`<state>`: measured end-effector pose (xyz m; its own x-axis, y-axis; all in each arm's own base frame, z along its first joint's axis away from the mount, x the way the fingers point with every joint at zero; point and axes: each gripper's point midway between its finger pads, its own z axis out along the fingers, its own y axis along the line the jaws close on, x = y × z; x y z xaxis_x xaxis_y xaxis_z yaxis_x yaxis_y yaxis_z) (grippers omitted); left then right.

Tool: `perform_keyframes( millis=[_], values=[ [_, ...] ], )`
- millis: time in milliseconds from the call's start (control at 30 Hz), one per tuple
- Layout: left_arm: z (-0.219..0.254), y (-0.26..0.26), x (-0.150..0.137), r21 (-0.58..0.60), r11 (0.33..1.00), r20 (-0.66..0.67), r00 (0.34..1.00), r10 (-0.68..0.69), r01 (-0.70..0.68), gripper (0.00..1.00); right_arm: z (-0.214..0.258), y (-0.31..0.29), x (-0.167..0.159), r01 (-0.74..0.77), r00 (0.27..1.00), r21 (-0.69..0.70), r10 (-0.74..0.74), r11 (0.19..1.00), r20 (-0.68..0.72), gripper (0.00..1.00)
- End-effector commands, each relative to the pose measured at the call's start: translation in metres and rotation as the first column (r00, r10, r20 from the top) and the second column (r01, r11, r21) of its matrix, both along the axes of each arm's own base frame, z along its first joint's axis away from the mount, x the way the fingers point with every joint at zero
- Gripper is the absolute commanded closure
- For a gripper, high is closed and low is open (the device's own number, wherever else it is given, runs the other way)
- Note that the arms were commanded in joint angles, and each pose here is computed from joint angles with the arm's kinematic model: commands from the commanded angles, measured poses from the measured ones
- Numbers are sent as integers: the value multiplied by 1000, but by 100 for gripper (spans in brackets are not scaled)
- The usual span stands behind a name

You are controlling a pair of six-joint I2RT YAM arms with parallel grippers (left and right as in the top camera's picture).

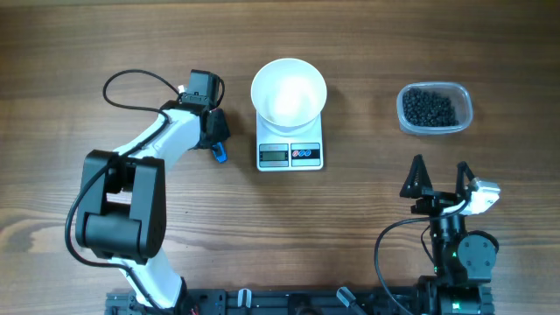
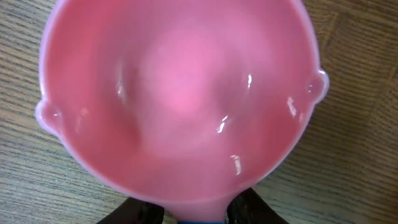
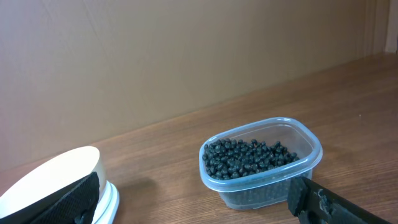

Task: Scoop item into bowl and weigh 150g on scale
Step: 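Lower the left gripper and close it on the blue scoop handle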

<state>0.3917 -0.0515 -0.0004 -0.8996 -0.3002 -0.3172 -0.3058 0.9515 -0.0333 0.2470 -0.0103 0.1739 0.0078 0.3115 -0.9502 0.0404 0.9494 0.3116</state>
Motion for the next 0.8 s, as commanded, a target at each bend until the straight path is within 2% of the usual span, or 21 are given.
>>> perform_keyframes(
  millis=[0,167,533,633,700,767],
  values=[
    [-13,2,-6,8,1000,-34,999,15,-14,68,3,0,0,1,1000,4,-1,1000,12,0],
    [-14,-1,-6,-10,1000,-37,999,9,-9,72,3,0,0,1,1000,4,-2,1000,12,0],
    [-14,-2,-6,-17,1000,-38,999,7,-8,72,3,0,0,1,1000,4,-1,1000,12,0],
    [-14,-2,-7,-17,1000,-38,999,7,-8,57,3,0,0,1,1000,4,-1,1000,12,0],
    [-14,-2,-7,-17,1000,-39,999,7,-8,51,3,0,0,1,1000,4,-2,1000,12,0],
    [-14,-2,-7,-17,1000,-40,999,7,-7,50,3,0,0,1,1000,4,-2,1000,12,0]
  ],
)
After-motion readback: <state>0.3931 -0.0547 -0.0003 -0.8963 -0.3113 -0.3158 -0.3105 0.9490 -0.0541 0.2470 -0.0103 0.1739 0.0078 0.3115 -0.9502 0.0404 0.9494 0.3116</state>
